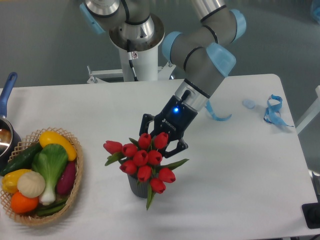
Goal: Pick up the flowers from the vase
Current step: 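Lift the gripped tulip bunch up out of the vase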
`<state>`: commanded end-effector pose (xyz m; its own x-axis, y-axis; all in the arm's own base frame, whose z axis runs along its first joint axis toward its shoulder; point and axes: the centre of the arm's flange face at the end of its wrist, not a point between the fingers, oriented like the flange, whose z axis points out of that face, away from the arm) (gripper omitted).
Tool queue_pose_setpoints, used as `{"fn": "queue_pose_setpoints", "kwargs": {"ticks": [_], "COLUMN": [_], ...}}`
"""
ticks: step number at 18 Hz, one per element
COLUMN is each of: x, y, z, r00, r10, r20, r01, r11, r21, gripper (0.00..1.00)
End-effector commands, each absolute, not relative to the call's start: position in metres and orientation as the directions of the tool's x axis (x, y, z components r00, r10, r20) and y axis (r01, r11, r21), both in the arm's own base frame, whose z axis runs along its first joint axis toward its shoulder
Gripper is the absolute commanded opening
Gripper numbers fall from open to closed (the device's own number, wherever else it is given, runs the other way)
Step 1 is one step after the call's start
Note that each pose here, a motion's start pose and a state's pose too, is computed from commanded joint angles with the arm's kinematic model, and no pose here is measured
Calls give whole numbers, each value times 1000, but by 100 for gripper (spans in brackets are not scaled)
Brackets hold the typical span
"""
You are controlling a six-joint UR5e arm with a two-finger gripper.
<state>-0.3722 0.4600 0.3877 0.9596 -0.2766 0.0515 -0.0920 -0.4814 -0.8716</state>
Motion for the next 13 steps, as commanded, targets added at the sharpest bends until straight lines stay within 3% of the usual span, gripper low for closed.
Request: {"fn": "queue_pose_setpoints", "kwargs": {"ticks": [13], "x": [-379], "y": [456], "z": [497], "r00": [977], "r10": [-208], "r20": [46], "r01": [-39], "r11": [-390], "r21": [-920], "gripper": [40]}}
